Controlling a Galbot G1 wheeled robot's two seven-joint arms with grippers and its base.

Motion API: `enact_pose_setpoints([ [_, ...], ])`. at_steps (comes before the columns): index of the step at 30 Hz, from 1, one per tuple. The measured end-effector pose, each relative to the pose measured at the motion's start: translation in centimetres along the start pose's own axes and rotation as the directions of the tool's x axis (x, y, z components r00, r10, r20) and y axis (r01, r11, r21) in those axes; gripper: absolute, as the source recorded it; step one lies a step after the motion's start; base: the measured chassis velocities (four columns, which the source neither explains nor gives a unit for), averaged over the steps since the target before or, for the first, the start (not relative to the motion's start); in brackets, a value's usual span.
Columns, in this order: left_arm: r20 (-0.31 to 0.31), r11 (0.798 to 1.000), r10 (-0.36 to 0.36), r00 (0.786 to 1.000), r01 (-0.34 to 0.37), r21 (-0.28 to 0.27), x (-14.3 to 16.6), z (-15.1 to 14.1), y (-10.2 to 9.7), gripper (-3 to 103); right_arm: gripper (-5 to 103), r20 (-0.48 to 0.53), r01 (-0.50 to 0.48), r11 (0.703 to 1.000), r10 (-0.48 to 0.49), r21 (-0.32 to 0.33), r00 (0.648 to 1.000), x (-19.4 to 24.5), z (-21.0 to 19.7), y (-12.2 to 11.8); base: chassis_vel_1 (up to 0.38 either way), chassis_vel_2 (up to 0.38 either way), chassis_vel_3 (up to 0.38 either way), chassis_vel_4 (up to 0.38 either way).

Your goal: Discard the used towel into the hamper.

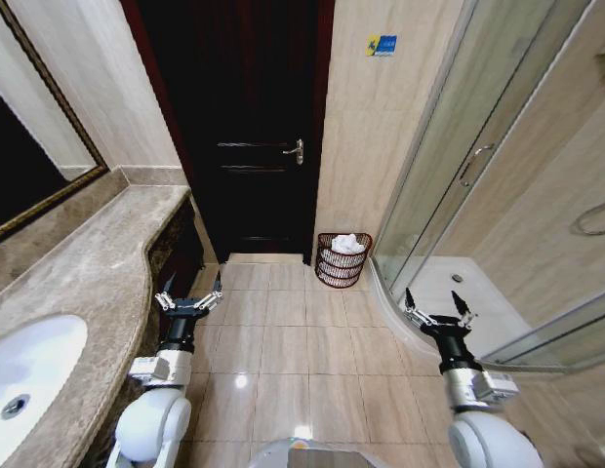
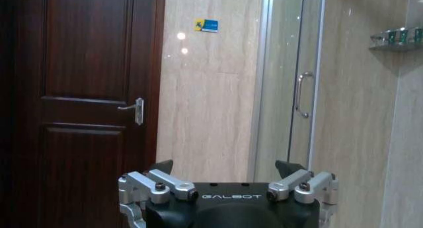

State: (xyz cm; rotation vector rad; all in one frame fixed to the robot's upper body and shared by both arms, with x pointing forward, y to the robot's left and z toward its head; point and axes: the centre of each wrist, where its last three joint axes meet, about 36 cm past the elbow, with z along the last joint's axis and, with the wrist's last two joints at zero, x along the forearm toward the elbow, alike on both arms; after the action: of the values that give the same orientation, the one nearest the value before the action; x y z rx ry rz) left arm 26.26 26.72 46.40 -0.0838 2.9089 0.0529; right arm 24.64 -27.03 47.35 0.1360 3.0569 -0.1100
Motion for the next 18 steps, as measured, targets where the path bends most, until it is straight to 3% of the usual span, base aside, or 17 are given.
enact_pose_setpoints([
  [18, 0.0, 1.0, 0.002, 1.0, -0.002, -0.001, -0.01, -0.03, 0.0, 100, 100, 0.0, -0.001, 1.0, 0.001, 0.0, 1.0, 0.0, 0.0, 0.01, 0.0, 0.0, 0.0, 0.0],
])
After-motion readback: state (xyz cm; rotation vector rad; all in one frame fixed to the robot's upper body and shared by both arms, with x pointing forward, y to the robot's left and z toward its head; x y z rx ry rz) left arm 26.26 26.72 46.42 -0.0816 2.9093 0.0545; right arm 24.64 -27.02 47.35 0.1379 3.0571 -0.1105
